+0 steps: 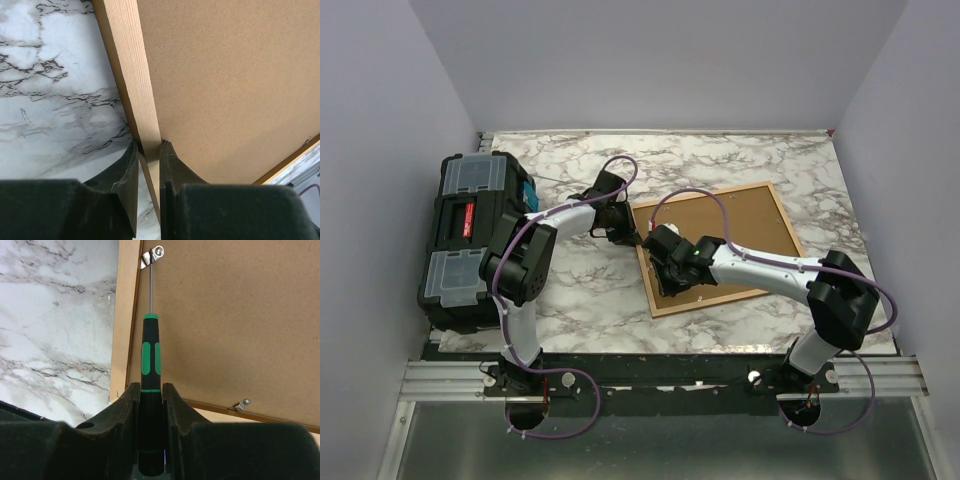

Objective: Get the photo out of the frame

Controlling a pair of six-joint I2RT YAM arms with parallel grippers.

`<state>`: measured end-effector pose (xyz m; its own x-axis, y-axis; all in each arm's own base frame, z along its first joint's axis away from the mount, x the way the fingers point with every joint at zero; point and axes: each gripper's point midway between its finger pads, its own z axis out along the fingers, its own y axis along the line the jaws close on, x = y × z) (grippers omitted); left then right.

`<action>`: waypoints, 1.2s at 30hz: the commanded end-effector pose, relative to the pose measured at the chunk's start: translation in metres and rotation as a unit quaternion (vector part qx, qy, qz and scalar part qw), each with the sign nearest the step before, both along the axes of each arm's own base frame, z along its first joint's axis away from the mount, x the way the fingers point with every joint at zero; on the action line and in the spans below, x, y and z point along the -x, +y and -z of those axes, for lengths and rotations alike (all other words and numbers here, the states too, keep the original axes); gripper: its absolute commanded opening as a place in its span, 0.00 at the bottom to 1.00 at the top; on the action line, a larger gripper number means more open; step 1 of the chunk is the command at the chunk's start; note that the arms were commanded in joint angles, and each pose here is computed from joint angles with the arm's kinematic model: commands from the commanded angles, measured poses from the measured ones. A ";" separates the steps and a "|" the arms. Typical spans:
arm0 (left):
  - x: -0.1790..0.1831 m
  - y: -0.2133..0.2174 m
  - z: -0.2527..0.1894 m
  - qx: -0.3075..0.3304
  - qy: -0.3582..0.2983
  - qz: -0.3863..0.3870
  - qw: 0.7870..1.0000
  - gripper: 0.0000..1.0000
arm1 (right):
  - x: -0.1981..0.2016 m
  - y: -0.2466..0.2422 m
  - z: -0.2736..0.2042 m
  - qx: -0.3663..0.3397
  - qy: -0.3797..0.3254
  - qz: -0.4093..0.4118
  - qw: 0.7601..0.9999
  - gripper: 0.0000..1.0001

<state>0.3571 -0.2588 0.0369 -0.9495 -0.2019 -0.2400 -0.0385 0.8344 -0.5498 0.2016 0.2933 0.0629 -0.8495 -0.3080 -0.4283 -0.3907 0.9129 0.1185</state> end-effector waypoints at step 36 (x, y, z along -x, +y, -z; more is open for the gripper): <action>0.120 0.004 -0.185 0.205 -0.233 0.184 0.933 0.74 | 0.065 0.011 -0.100 -0.299 0.054 -0.209 0.930 0.00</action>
